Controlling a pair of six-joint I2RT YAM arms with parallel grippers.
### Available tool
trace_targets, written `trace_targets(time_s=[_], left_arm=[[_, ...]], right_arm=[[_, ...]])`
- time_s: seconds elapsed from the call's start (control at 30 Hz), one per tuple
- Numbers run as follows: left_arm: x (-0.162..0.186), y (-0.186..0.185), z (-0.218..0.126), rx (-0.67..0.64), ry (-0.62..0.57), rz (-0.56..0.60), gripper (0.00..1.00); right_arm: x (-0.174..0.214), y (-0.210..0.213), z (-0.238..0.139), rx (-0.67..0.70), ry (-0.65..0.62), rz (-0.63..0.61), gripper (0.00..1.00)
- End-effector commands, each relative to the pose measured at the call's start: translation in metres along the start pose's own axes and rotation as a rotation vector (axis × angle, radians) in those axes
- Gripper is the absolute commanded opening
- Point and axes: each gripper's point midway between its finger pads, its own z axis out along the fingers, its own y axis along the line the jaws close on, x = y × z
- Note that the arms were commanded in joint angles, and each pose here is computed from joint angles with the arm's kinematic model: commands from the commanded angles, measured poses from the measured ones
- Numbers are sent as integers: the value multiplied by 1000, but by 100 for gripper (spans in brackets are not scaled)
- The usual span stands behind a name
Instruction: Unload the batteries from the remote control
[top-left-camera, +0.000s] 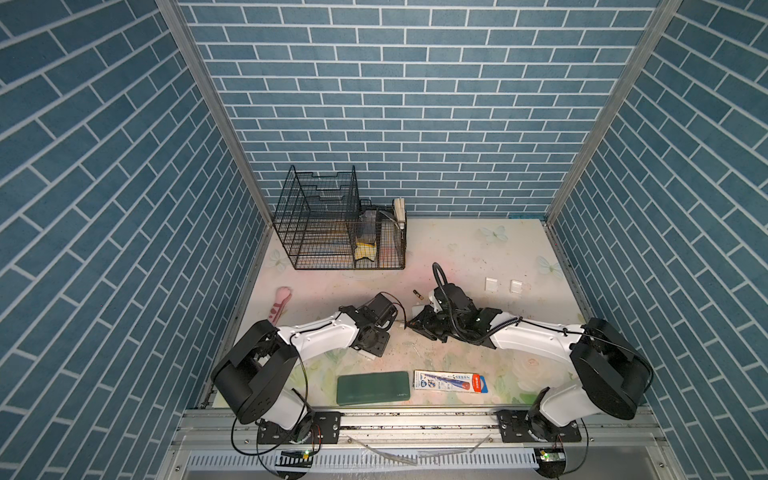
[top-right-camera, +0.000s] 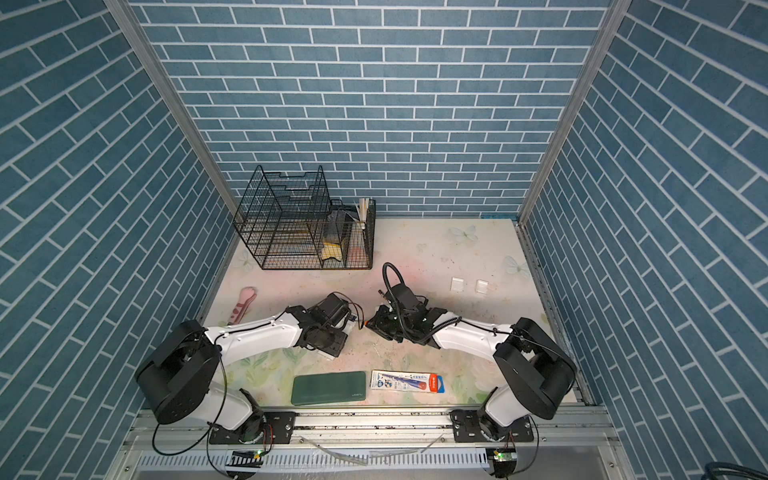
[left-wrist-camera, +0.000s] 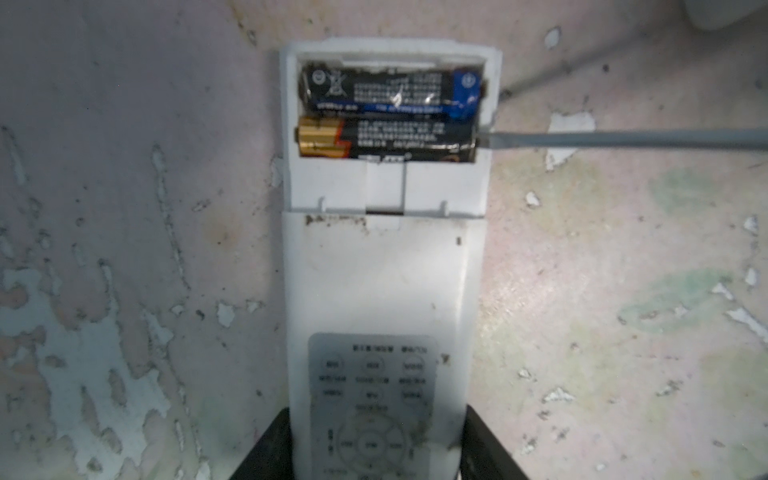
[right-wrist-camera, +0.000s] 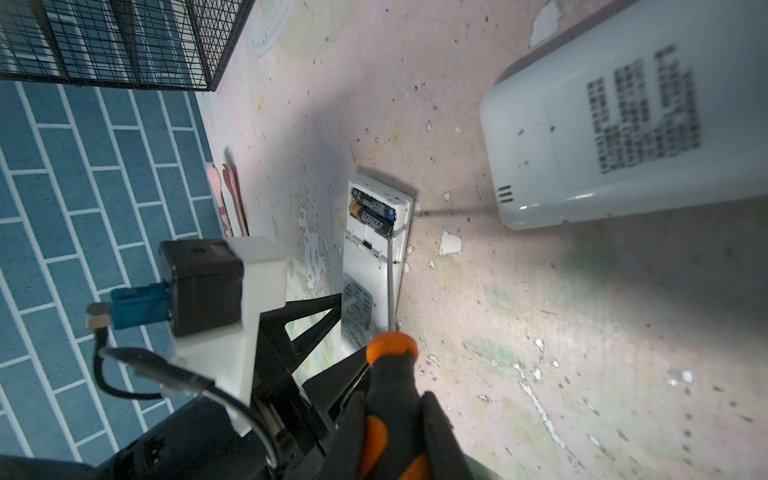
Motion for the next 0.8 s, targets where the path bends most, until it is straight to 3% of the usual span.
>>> trace_targets(time_s=[0.0, 0.3, 0.77], left_arm=[[8, 2, 0, -2, 17, 7, 47], [7, 2, 0, -1, 14, 7, 47], [8, 0, 2, 6, 24, 14, 44]], right_arm=[[2, -13, 4, 37, -5, 52, 0], [3, -14, 9, 41, 4, 67, 0], [4, 4, 16, -69, 27, 66, 0]])
